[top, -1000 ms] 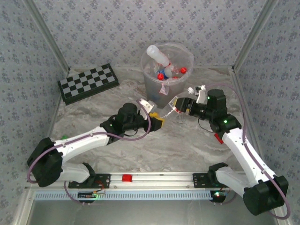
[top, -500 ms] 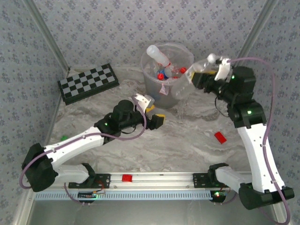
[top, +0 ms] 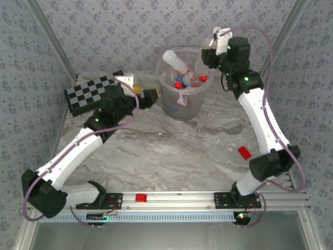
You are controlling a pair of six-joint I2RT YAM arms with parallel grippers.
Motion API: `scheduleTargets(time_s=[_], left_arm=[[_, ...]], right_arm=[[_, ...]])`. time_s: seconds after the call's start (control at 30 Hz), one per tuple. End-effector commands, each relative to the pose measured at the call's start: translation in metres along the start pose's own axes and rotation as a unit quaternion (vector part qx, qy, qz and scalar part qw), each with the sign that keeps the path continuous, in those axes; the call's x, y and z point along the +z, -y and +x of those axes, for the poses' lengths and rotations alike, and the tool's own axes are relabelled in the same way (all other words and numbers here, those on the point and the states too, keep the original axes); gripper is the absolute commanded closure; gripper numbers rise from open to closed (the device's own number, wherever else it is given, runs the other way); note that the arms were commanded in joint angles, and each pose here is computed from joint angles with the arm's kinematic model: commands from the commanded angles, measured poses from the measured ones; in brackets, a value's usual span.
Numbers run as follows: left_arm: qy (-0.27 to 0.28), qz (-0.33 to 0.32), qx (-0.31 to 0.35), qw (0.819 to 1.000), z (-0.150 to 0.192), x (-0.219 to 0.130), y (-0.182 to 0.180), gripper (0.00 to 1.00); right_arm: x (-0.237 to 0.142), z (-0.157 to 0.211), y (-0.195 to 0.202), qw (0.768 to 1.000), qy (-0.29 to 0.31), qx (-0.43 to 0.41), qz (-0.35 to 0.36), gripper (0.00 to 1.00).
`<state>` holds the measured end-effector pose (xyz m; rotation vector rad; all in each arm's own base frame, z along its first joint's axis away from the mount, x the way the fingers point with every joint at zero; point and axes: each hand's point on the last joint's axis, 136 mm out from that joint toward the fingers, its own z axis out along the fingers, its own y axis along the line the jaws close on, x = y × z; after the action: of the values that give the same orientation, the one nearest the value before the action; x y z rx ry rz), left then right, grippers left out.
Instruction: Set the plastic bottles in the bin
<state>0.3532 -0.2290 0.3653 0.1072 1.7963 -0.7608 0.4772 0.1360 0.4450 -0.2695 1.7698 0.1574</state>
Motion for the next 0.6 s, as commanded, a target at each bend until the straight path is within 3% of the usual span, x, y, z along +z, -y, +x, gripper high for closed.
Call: scheduleTargets(time_s=[0.0, 0.1, 0.23, 0.4, 0.57], left_arm=[[0.041, 0.004, -0.022, 0.999, -0.038, 0.012, 0.003, 0.13], [0.074, -0.006, -0.035, 0.997, -0.059, 0.031, -0.004, 0.15], [0.073, -0.012, -0.041, 0.996, -0.071, 0.062, -0.008, 0.16], [0.041, -0.041, -0.047, 0.997, -0.054, 0.091, -0.023, 0.16], [0.012, -0.083, -0.050, 0.995, -0.023, 0.104, -0.049, 0.16]], right_arm=[[0.001, -0.010, 0.003, 0.999, -0.019, -0.044, 0.027, 0.62], [0.015, 0.011, 0.001, 0.996, -0.062, -0.058, 0.030, 0.62], [0.026, 0.040, 0.003, 0.988, -0.130, -0.077, 0.033, 0.62], [0.036, 0.068, 0.004, 0.976, -0.190, -0.098, 0.031, 0.62], [0.038, 0.070, 0.014, 0.971, -0.199, -0.114, 0.062, 0.62]])
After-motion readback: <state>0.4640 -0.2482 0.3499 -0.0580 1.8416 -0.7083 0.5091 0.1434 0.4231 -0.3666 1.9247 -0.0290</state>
